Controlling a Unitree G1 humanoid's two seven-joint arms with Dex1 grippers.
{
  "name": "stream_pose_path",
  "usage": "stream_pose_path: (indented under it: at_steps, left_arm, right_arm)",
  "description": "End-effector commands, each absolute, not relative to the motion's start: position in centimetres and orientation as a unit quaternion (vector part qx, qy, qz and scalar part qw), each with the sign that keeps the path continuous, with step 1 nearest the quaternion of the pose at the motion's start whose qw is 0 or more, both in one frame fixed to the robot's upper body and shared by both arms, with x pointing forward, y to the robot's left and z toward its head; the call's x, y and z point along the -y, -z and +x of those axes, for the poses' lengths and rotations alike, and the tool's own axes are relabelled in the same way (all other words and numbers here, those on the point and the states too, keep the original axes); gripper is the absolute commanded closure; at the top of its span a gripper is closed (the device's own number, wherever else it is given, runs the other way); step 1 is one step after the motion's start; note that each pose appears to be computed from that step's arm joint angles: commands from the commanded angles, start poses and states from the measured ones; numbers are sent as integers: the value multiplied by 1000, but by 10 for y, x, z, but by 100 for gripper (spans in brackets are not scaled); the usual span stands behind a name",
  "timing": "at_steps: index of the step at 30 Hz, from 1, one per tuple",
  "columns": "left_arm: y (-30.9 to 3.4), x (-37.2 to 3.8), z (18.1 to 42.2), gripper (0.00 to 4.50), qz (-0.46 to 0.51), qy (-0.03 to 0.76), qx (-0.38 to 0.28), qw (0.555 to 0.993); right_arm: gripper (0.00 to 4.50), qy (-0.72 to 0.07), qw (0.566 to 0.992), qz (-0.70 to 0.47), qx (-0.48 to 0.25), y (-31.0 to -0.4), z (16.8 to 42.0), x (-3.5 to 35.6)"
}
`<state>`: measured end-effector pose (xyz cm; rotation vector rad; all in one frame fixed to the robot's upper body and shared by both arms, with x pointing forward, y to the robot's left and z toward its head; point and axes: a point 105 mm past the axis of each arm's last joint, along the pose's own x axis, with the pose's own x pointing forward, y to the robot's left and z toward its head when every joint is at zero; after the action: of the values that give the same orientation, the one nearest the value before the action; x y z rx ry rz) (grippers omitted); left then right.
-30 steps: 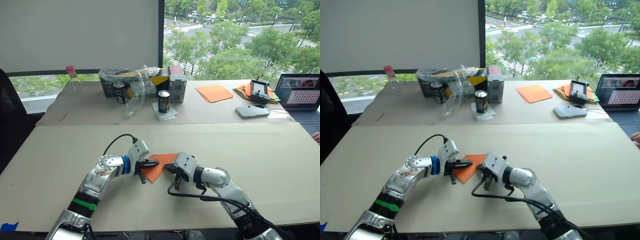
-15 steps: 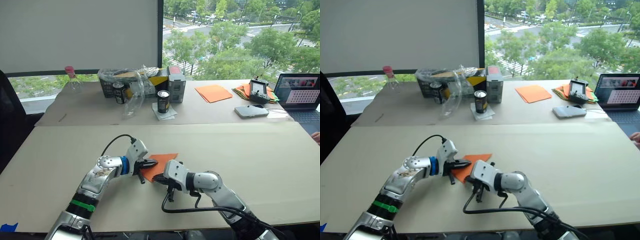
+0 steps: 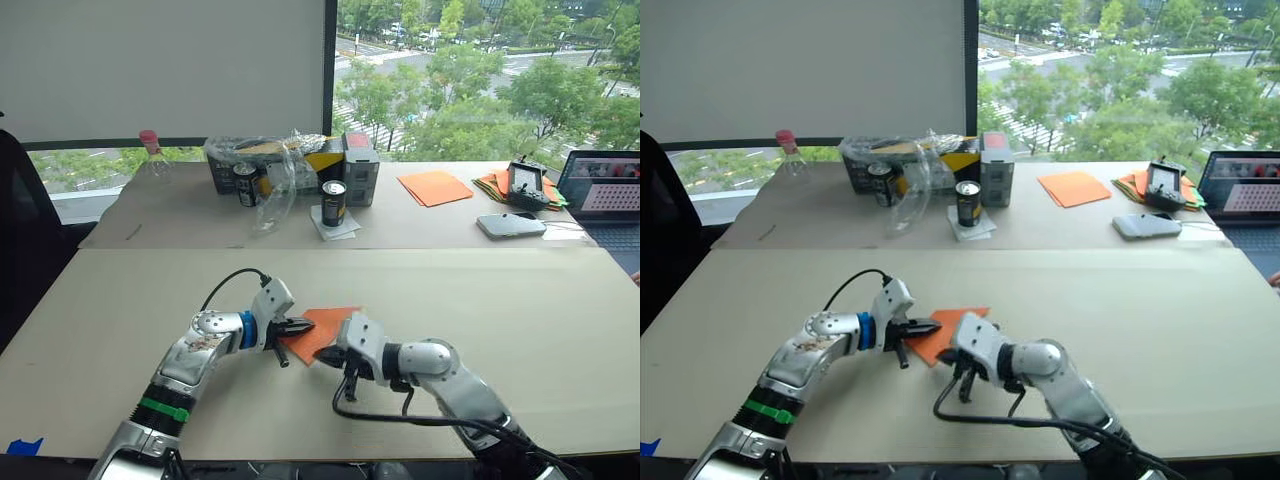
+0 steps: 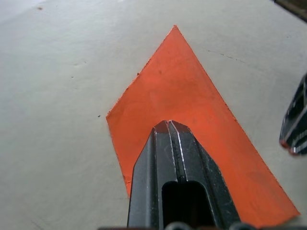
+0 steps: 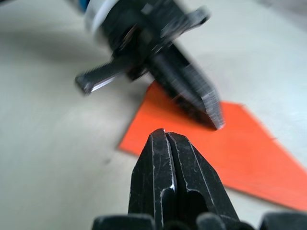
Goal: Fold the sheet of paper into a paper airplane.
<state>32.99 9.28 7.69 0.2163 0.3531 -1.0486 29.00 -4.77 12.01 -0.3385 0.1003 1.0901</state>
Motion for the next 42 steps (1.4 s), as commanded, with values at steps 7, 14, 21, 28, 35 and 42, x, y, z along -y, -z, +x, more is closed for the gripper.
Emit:
stream_pose_path:
  at_steps: [7, 14, 21, 28, 35, 42]
  left_arm:
    - [-80, -89, 343, 449, 102, 485, -162, 853]
    - [-84, -83, 350, 449, 94, 481, -155, 857]
    - [-93, -52, 356, 449, 68, 495, -131, 856]
    - [-84, -38, 360, 449, 82, 492, -137, 856]
    - [-71, -63, 355, 449, 93, 464, -162, 866]
    - [-64, -109, 354, 449, 83, 409, -186, 890]
  right_arm:
    - [450, -413, 881, -215, -78, -109, 336, 75]
    - [450, -422, 874, -215, -105, -82, 336, 69]
    - [450, -407, 866, -240, -166, -57, 329, 76]
    - [450, -390, 874, -220, -190, -50, 323, 78]
    - [450, -382, 877, -218, -193, -50, 324, 81]
    - [450, -394, 872, -222, -190, -52, 328, 75]
